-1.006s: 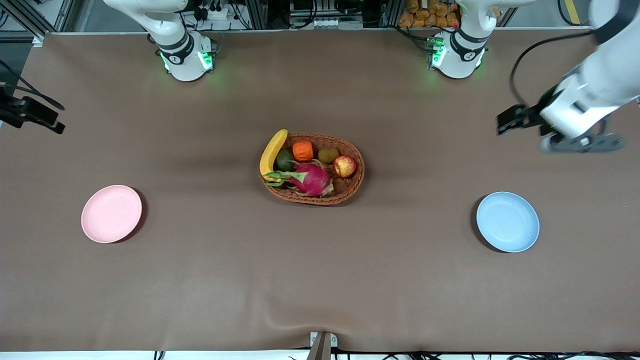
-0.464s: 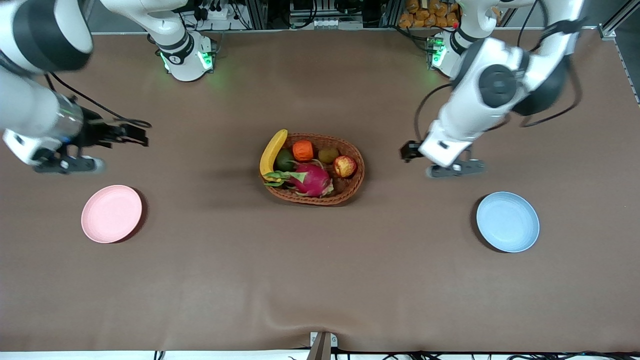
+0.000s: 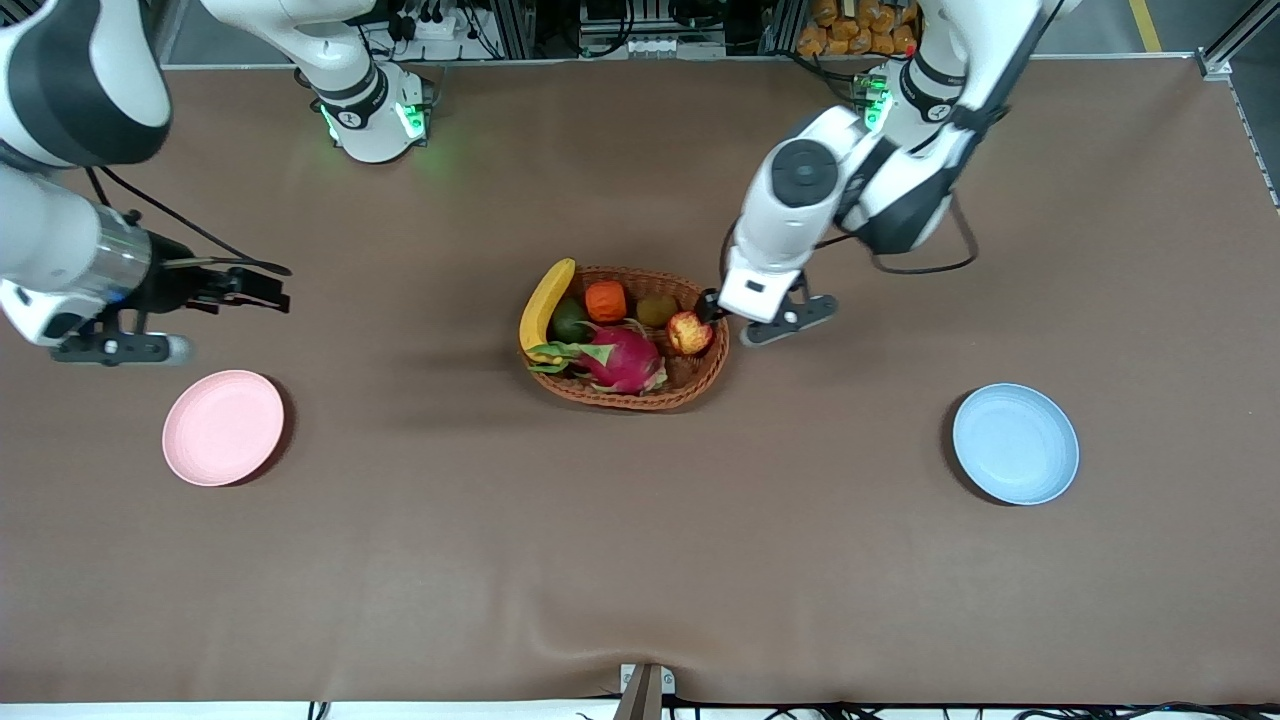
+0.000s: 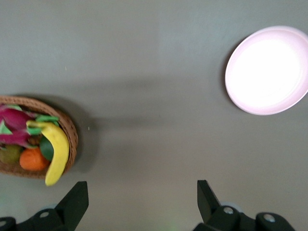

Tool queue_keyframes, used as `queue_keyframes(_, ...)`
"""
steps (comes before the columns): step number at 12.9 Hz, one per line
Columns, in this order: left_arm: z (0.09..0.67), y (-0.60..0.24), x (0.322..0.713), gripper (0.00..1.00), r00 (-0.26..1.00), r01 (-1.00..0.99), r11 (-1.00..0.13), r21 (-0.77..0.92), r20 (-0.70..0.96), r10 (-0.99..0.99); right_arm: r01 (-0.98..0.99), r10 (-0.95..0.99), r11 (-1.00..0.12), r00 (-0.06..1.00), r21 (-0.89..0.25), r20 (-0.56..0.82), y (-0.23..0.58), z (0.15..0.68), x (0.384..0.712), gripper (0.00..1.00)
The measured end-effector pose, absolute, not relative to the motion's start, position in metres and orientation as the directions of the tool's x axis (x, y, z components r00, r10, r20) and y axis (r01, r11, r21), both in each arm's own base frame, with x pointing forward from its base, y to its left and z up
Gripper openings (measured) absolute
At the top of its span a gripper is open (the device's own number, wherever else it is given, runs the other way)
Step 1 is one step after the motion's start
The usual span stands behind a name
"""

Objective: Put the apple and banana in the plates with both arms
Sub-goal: 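Reach the left gripper to the apple while the right gripper moves in, then close the left gripper on the red-yellow apple in the basket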

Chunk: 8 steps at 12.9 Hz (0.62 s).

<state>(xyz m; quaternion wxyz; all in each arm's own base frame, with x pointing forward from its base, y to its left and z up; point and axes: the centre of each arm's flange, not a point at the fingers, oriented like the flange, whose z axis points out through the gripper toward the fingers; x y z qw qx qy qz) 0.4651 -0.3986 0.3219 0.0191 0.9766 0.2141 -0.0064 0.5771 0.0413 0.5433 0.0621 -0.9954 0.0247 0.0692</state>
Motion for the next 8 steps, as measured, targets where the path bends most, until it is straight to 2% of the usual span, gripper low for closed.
queue_keyframes(4,0.278,-0.442,0.463,1.0,0.838,0.546,-0.838,0.019,-0.005,0.546,-0.107,-0.1,-0.986,0.993,-0.13,-0.06,-0.004,0.589,0.574,1.0)
queue_keyframes(8,0.246,-0.464,0.453,0.98,0.803,0.595,-0.804,-0.012,-0.04,0.595,-0.113,-0.108,-0.984,0.993,-0.135,-0.047,-0.039,0.6,0.569,1.0)
